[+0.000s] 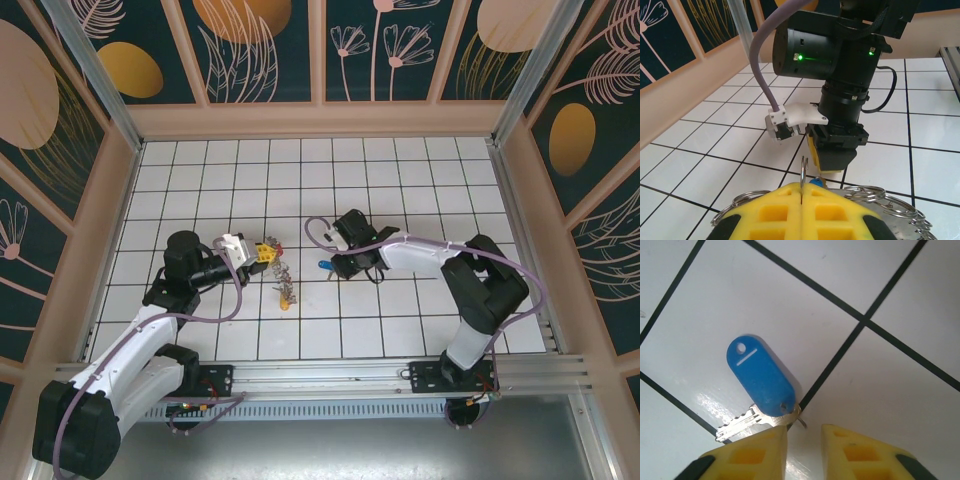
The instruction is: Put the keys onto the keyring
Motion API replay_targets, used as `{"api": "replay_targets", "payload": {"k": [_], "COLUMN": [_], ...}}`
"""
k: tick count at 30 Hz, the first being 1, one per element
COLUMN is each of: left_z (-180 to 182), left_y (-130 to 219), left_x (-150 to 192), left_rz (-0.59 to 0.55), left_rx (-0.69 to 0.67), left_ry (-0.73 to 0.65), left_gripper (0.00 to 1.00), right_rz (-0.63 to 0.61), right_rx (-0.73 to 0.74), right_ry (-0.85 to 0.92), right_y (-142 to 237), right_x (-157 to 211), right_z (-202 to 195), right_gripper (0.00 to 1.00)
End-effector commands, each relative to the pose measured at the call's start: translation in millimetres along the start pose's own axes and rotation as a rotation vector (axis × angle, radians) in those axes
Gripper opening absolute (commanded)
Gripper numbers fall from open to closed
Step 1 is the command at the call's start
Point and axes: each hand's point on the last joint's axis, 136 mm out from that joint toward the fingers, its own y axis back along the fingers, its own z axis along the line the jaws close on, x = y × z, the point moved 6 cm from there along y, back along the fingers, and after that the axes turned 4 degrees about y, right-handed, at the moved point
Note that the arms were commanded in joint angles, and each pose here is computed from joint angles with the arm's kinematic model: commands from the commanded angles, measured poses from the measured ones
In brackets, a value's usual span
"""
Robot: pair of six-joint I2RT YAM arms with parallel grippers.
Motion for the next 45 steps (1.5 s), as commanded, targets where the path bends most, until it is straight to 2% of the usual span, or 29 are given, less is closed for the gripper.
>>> {"api": "replay_targets", "payload": {"k": [1, 4, 8, 11, 15, 19, 20, 22, 25, 30, 34, 36, 42, 45], "left_z": [-2, -2, -2, -2, -3, -3, -2, -2, -3, -4, -3, -3, -4, -3], "left_y": [0, 0, 0, 0, 0, 0, 0, 1, 2, 3, 1, 1, 2, 2], "left_x": [-6, -6, -6, -5, -5, -6, -6, -6, -9, -14, -12, -13, -12, -16], "left_rz": [-0.029, -0.029, -0.028, -0.026, -0.027, -0.026, -0.026, -0.025, -0.033, -0.064, -0.042, -0.043, -0.044, -0.052], "left_rx": [0.020, 0.020, 0.021, 0.022, 0.023, 0.021, 0.018, 0.017, 0.013, 0.011, 0.025, 0.030, 0.029, 0.030], "left_ry": [-0.038, -0.039, -0.038, -0.035, -0.036, -0.040, -0.040, -0.039, -0.033, -0.038, -0.016, -0.017, -0.029, -0.030], "left_gripper": [0.00, 0.00, 0.00, 0.00, 0.00, 0.00, 0.00, 0.00, 0.00, 0.00, 0.00, 0.00, 0.00, 0.00], "right_rz": [-0.022, -0.025, -0.044, -0.065, -0.103, -0.132, -0.138, -0.100, -0.051, -0.054, 0.020, 0.004, -0.043, -0.034], "right_rx": [-0.045, -0.058, -0.073, -0.119, -0.210, -0.266, -0.250, -0.109, 0.056, 0.190, 0.277, 0.301, 0.297, 0.374], "right_ry": [-0.003, -0.007, 0.002, -0.003, -0.092, -0.234, -0.316, -0.615, -0.884, -0.938, -0.926, -0.951, -0.998, -1.018], "right_y": [4, 3, 5, 10, 20, 22, 22, 22, 31, 26, 10, 9, 5, 0], "right_x": [2, 2, 2, 1, -7, -18, -21, -22, -12, -3, -1, -5, -23, -24], "right_z": [4, 5, 6, 4, -10, -10, -12, -26, -24, -7, 1, 6, 13, 10], "right_gripper": [0.20, 0.19, 0.28, 0.30, 0.34, 0.29, 0.30, 0.32, 0.36, 0.45, 0.46, 0.46, 0.45, 0.38]}}
